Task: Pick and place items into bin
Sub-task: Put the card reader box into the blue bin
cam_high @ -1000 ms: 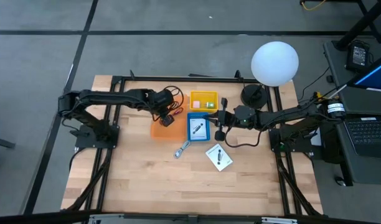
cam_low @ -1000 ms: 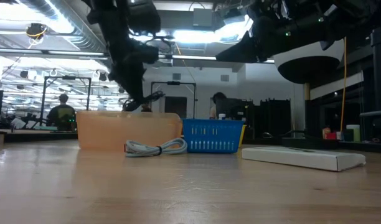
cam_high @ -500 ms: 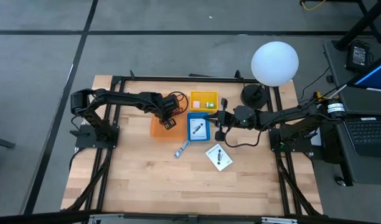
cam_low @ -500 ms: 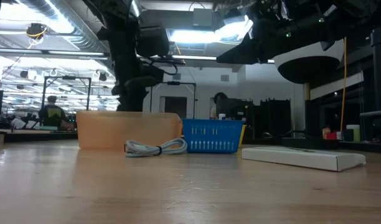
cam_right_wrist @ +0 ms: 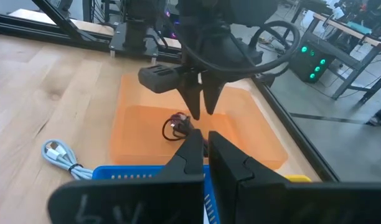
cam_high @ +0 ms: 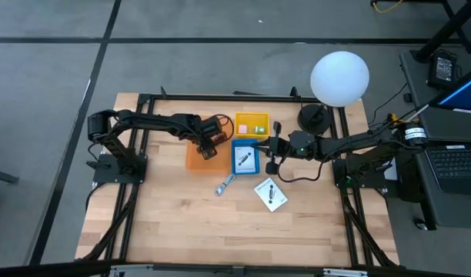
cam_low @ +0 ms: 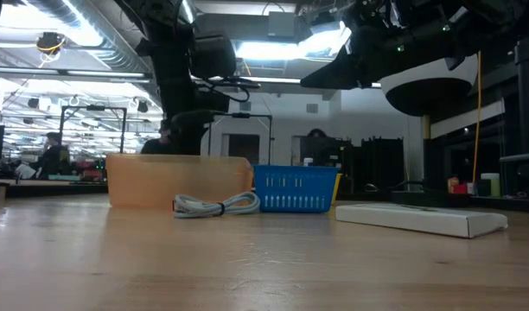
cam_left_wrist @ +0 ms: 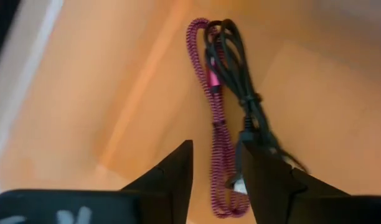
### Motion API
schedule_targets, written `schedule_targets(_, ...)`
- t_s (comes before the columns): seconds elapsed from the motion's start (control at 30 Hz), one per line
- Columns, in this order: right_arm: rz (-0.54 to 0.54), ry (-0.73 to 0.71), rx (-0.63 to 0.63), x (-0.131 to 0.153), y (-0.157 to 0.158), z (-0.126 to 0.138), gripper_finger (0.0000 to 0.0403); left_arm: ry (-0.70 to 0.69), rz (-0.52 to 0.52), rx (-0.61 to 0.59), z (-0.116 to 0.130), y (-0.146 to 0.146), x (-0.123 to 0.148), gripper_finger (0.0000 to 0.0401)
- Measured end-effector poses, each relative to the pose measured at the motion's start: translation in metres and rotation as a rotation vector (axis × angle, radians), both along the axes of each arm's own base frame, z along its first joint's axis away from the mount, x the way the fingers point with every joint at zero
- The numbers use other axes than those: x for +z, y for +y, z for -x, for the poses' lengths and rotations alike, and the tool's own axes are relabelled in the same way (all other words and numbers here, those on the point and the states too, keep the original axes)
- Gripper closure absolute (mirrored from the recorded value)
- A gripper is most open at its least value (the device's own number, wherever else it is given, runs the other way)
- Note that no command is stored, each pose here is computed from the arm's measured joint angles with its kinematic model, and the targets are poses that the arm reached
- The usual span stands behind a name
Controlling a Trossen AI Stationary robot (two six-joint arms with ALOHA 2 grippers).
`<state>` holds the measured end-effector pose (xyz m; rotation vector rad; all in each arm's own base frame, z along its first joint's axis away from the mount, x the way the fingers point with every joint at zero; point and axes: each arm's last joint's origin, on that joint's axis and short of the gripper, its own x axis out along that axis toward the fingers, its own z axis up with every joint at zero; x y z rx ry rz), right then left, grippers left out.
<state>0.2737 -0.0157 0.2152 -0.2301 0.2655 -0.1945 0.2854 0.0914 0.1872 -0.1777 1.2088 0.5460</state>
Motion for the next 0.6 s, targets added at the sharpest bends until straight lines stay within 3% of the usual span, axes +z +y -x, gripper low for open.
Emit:
schedule_targets(0.2,0.001,0.0,0.0,0.0,0.0,0.0,0.0396,-0.003,-0.089,-0.045,0.007,0.0,0.016,0.0265)
schedule_targets(0.4,0.002,0.0,0.0,0.0,0.0,0.0,0.0396,-0.109,-0.143,-0.089,0.019,-0.007,0.049,0.0271)
schedule_targets(0.6,0.001,0.006,0.0,-0.001,0.0,0.0,0.0396,-0.321,-0.212,-0.184,0.022,-0.022,0.075,0.0278)
